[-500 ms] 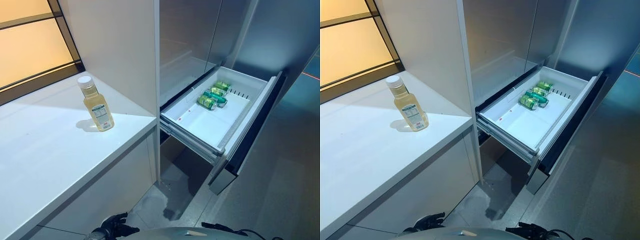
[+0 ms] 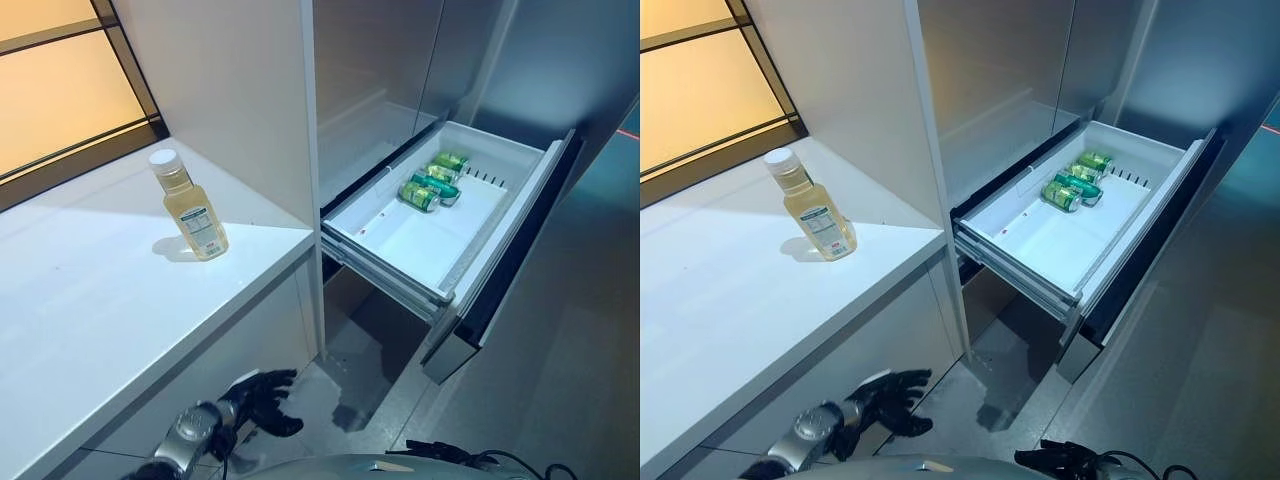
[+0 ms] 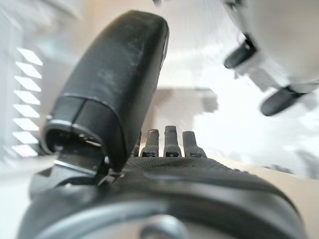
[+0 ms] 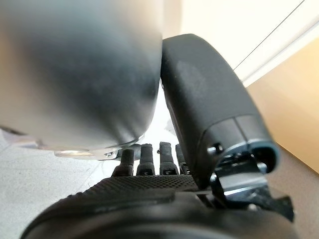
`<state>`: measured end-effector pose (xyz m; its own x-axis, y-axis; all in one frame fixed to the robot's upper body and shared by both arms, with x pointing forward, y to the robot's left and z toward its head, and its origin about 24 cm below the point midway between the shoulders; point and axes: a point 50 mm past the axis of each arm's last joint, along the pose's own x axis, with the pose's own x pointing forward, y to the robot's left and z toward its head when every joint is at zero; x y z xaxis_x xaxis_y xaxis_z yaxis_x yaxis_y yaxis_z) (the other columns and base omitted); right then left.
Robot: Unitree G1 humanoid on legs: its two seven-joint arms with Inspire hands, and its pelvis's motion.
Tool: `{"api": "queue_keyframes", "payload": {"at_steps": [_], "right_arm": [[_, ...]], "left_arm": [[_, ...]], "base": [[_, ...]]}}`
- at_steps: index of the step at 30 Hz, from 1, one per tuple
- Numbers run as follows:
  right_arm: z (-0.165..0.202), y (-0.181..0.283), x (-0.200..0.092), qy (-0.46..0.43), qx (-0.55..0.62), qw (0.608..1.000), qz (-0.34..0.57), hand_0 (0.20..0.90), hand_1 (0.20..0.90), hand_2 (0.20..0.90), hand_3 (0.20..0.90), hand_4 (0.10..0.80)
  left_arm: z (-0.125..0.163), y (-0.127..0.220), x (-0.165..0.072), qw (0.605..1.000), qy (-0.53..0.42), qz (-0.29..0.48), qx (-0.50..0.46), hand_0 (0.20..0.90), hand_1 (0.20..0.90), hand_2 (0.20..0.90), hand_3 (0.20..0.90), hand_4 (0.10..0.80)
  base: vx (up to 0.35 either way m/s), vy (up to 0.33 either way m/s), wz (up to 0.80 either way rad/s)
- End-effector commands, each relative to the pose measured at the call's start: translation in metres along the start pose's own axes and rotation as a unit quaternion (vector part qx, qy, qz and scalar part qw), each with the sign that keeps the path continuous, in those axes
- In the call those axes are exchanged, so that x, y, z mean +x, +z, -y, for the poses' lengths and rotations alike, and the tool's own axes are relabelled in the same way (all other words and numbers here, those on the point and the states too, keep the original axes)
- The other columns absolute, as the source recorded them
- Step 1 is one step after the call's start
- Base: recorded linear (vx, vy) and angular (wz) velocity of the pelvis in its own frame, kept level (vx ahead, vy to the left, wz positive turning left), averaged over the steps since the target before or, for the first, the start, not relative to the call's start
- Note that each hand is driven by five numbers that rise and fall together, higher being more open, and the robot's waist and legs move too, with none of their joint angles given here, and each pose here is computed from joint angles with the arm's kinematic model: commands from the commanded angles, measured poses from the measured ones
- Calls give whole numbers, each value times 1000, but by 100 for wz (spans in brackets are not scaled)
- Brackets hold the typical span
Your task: Put drinks into fridge and close the fridge
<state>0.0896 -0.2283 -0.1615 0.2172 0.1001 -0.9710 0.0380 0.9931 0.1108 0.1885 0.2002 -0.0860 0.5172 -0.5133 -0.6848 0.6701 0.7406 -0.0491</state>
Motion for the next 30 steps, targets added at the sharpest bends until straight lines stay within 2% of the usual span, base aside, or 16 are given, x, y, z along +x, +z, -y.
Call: {"api": "queue_keyframes", "payload": {"at_steps": [1, 3, 4, 6, 9, 10, 12, 13, 16, 22, 24, 27, 30], "right_arm": [[20, -2, -7, -21, -24, 999, -21, 900, 900, 900, 900, 800], [21, -6, -7, -24, -22, 999, -21, 900, 900, 900, 900, 800], [21, -12, -7, -26, -20, 999, -22, 900, 900, 900, 900, 800], [19, -18, -6, -28, -20, 999, -25, 900, 900, 900, 900, 800], [14, -25, -4, -26, -20, 999, -28, 900, 900, 900, 900, 800], [9, -30, -2, -23, -20, 999, -33, 900, 900, 900, 900, 800], [2, -35, 0, -20, -20, 999, -38, 900, 900, 900, 900, 800], [2, -35, 0, -20, -20, 999, -38, 900, 900, 900, 900, 800], [-4, -41, 1, -17, -19, 999, -43, 900, 900, 900, 900, 800], [-13, -48, 3, -11, -12, 999, -48, 900, 900, 900, 900, 800], [-14, -49, 4, -10, -12, 999, -48, 900, 900, 900, 900, 800], [-16, -48, 4, -8, -13, 999, -48, 900, 900, 900, 900, 800], [-17, -47, 5, -6, -12, 999, -48, 900, 900, 900, 900, 800]], "left_arm": [[-17, 94, -7, 981, -126, 148, -6, 900, 900, 900, 900, 800], [-12, 133, -20, 962, -180, 203, -4, 900, 900, 900, 900, 800], [1, 167, -33, 936, -229, 266, -7, 900, 900, 900, 900, 800], [14, 204, -50, 889, -268, 369, -42, 900, 900, 900, 900, 800], [19, 231, -68, 827, -275, 482, -87, 900, 900, 900, 900, 800], [18, 243, -80, 783, -275, 547, -109, 900, 900, 900, 900, 800], [14, 253, -97, 729, -257, 624, -118, 900, 900, 900, 900, 800], [13, 254, -99, 724, -254, 630, -117, 900, 900, 900, 900, 800], [5, 260, -122, 670, -195, 707, -116, 900, 900, 900, 900, 800], [-7, 266, -173, 600, 21, 800, -16, 900, 900, 900, 900, 800], [-6, 268, -188, 576, 112, 809, 34, 900, 900, 900, 900, 800], [-5, 273, -198, 558, 209, 800, 74, 900, 900, 900, 900, 800], [-6, 277, -201, 553, 248, 791, 86, 900, 900, 900, 900, 800]], "base": [[0, 0, 0], [0, 0, 0], [0, 0, 0], [0, 0, 0], [32, -9, 0], [66, -22, 1], [55, -19, 1], [34, -14, -1], [11, -7, 0], [0, 0, 0], [0, 0, 0], [-2, -11, 6], [-4, -13, 5]]}}
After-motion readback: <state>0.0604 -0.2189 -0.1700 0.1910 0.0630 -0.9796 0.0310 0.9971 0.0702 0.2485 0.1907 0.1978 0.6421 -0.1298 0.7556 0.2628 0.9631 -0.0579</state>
